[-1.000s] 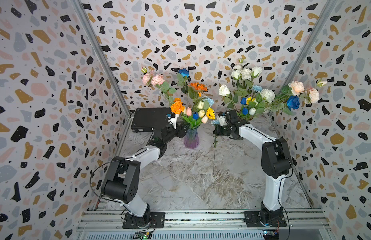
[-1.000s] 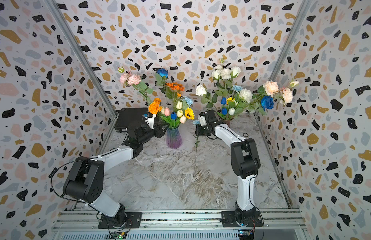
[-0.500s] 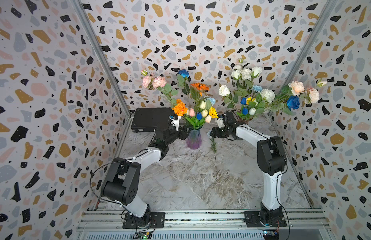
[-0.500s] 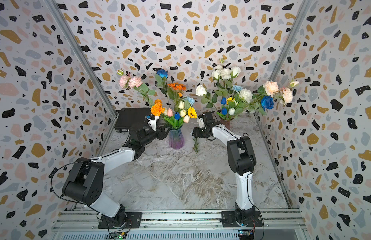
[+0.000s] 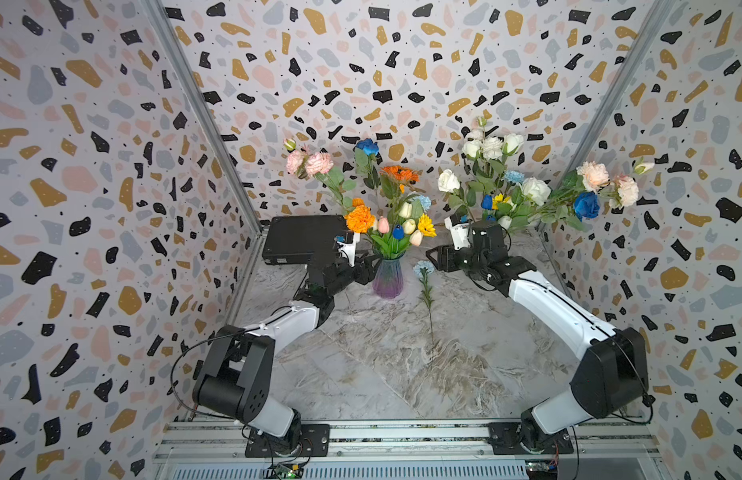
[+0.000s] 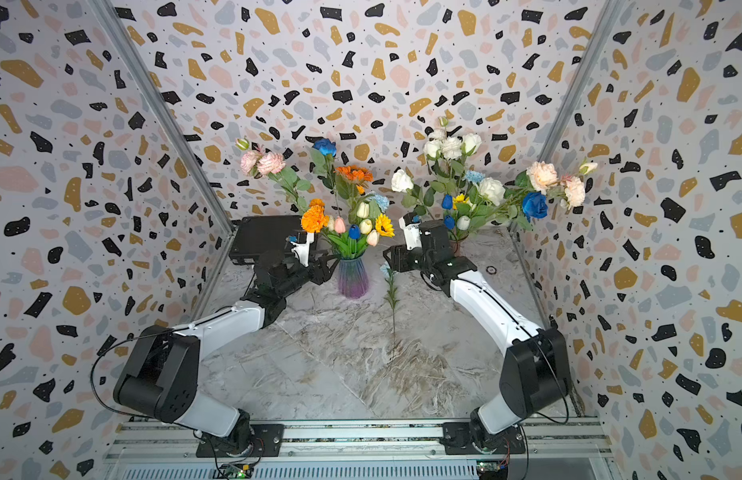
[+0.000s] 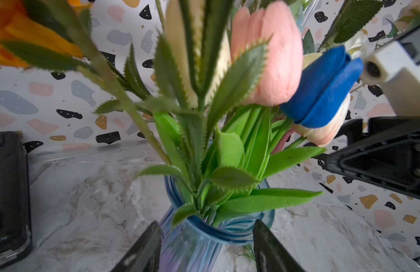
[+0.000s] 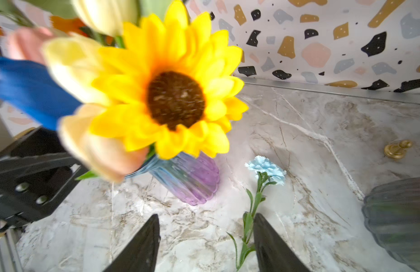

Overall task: Pick out blue flowers from the vase
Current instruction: Move the vase to the center of the board, then pick up the flower from the vase, then place the flower at the center of the board, then pick up the flower from the vase.

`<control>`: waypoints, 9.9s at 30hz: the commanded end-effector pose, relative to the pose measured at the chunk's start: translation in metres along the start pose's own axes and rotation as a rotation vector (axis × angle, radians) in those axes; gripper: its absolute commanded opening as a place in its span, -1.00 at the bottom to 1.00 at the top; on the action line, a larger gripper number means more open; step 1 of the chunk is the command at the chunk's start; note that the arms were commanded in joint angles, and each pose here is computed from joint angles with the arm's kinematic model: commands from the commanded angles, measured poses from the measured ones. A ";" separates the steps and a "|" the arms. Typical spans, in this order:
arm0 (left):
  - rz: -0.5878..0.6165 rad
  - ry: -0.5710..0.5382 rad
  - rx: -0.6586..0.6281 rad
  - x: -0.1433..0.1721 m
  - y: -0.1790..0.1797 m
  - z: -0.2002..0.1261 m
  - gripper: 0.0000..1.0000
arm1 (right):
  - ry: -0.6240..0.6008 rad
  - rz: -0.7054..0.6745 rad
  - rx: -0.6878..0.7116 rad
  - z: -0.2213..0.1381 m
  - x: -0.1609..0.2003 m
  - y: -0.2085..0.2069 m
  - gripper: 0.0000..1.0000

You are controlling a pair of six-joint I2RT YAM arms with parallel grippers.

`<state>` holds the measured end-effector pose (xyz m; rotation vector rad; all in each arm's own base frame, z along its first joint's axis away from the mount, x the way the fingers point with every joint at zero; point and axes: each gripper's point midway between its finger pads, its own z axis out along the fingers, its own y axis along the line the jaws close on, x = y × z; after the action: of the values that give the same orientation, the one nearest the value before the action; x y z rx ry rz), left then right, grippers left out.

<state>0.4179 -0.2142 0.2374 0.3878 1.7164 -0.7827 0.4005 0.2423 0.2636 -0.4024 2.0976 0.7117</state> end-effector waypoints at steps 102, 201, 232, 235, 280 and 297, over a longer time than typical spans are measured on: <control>0.020 -0.257 0.074 -0.047 0.005 0.042 -0.64 | -0.265 -0.330 -0.257 0.021 -0.088 0.098 -0.79; -0.028 -0.267 0.121 -0.032 -0.002 0.035 -0.69 | -0.082 -0.530 -0.438 0.011 -0.123 0.168 -0.30; -0.032 -0.276 0.139 -0.033 -0.005 0.033 -0.69 | -0.194 -0.596 -0.132 0.124 -0.144 0.108 -0.32; -0.031 -0.275 0.144 -0.034 -0.005 0.034 -0.69 | -0.205 -0.597 -0.136 0.129 -0.143 0.110 -0.31; -0.035 -0.244 0.141 -0.025 -0.002 0.041 -0.69 | -0.413 -0.630 -0.161 0.091 -0.182 0.150 -1.00; -0.047 -0.245 0.137 -0.025 0.001 0.043 -0.60 | -0.551 -0.659 -0.214 0.035 -0.202 0.192 -1.00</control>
<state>0.4572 -0.2336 0.2566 0.3079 1.4439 -0.9257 0.4436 0.4211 0.4697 -0.8558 1.2872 0.5562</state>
